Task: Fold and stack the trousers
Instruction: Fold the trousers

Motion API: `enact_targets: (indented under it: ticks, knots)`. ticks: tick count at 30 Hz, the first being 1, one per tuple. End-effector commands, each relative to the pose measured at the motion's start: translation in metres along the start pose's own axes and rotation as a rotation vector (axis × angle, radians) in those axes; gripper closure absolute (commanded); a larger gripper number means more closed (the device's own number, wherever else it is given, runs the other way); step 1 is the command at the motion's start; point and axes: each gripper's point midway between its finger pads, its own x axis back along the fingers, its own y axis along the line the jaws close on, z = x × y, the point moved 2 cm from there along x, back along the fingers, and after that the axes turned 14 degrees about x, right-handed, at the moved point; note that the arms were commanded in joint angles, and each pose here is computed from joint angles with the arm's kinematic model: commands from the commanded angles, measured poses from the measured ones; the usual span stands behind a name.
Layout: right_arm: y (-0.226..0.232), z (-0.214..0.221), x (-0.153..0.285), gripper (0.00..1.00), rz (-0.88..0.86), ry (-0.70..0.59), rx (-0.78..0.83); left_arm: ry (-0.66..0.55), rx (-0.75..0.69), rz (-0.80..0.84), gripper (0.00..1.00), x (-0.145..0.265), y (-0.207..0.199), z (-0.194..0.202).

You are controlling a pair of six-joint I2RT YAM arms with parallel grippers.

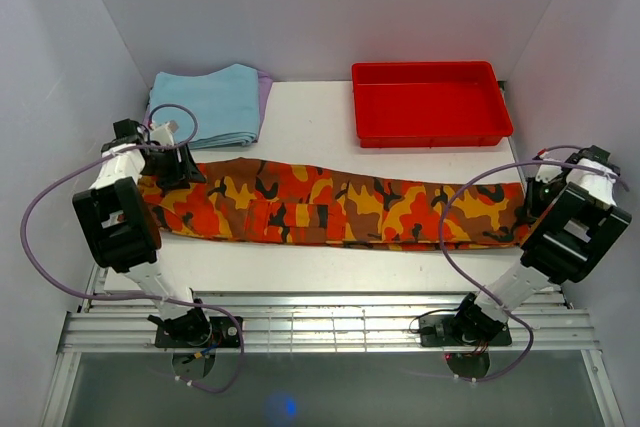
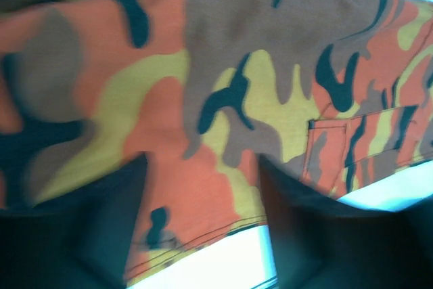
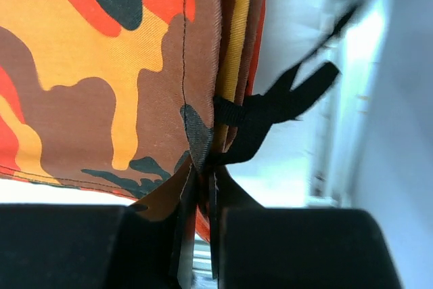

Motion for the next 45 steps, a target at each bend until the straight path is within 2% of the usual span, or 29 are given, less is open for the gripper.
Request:
enact_targets:
  ticks: [1,4,6,9,12,14,15,17,20,23,24,27,30,35,45]
  knots:
    - [-0.038,-0.01,0.058,0.92,0.181,-0.064,0.09,-0.15,-0.1,-0.03,0.18,0.033,-0.017,-0.019]
    - [-0.049,-0.01,0.078,0.92,0.195,-0.078,0.127,-0.203,-0.112,-0.085,0.13,0.046,-0.014,-0.022]
    - [-0.049,-0.027,0.097,0.92,0.195,-0.13,0.164,-0.214,-0.118,-0.117,0.13,0.051,-0.009,-0.021]
    - [-0.018,-0.056,0.109,0.92,0.092,-0.243,0.204,-0.215,-0.121,-0.165,0.14,0.053,0.0,-0.014]
    - [0.04,-0.081,0.111,0.92,-0.066,-0.327,0.242,-0.165,-0.12,-0.189,0.13,0.044,0.011,-0.001]
    - [0.074,-0.099,0.112,0.92,-0.151,-0.392,0.252,-0.09,-0.105,-0.191,0.13,0.034,0.02,0.015]
    - [0.101,-0.112,0.109,0.92,-0.197,-0.405,0.307,-0.071,-0.105,-0.194,0.14,0.031,0.023,0.02]
    - [0.134,-0.126,0.112,0.92,-0.273,-0.444,0.31,-0.032,-0.1,-0.193,0.16,0.023,0.029,0.032]
    - [0.196,-0.153,0.11,0.92,-0.398,-0.514,0.403,0.024,-0.076,-0.187,0.23,0.012,0.037,0.045]
    - [0.234,-0.155,0.101,0.92,-0.456,-0.534,0.427,0.058,-0.062,-0.184,0.29,0.007,0.04,0.053]
    - [0.26,-0.161,0.101,0.92,-0.493,-0.556,0.454,0.069,-0.054,-0.186,0.3,0.005,0.042,0.057]
    - [0.316,-0.159,0.086,0.92,-0.563,-0.522,0.514,0.072,-0.041,-0.177,0.3,0.005,0.04,0.06]
    - [0.351,-0.163,0.069,0.92,-0.58,-0.492,0.555,0.063,-0.026,-0.172,0.3,0.008,0.037,0.06]
    - [0.382,-0.169,0.033,0.92,-0.593,-0.42,0.485,0.055,-0.017,-0.169,0.3,0.008,0.036,0.067]
    - [0.461,-0.14,0.005,0.92,-0.654,-0.297,0.591,0.085,0.031,-0.159,0.3,-0.001,0.04,0.092]
